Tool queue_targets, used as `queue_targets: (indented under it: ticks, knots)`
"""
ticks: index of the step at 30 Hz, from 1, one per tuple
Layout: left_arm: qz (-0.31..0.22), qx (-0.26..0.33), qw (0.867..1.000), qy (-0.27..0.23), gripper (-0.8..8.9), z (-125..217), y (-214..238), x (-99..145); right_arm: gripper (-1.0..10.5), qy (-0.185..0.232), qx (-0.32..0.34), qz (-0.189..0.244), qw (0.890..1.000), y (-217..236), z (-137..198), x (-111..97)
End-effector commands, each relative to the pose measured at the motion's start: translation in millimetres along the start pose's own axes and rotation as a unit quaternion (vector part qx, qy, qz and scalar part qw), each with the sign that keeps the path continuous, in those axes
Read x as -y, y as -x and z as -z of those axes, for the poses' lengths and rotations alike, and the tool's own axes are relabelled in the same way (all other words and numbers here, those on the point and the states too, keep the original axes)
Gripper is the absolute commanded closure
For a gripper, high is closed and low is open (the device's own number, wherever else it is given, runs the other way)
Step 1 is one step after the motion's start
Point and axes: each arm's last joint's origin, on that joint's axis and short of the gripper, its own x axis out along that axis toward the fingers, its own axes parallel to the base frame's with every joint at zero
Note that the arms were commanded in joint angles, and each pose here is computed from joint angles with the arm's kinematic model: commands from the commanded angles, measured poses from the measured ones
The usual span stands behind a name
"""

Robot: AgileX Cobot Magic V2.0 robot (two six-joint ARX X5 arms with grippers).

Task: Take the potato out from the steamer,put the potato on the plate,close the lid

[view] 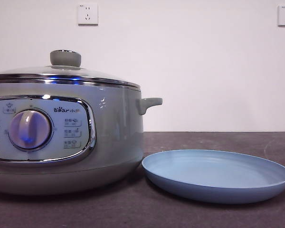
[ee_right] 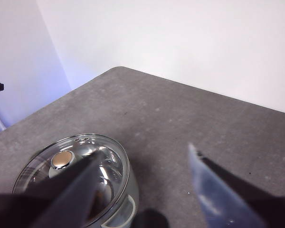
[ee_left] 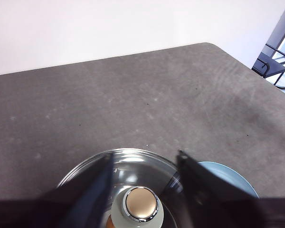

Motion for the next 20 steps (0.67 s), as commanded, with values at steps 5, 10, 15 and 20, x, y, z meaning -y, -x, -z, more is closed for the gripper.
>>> queue_targets:
  ticks: [5,10,15,20]
  knots:
    - [0.008,-0.026,1.0,-0.002,4.27,1,-19,-2,4.1,0.006,0.004,0.0,1.0,1,-2,-1]
    - [0.013,-0.074,0.997,0.004,4.27,7,-47,-3,4.1,0.006,0.004,-0.004,1.0,0,-2,-2]
    - [-0.004,-0.125,0.992,0.001,4.27,17,-74,-3,4.1,0.006,0.004,-0.006,1.0,0,-2,-3]
    - [-0.039,-0.167,0.985,-0.018,4.27,26,-96,-2,4.1,0.006,0.004,-0.006,1.0,0,-2,-3]
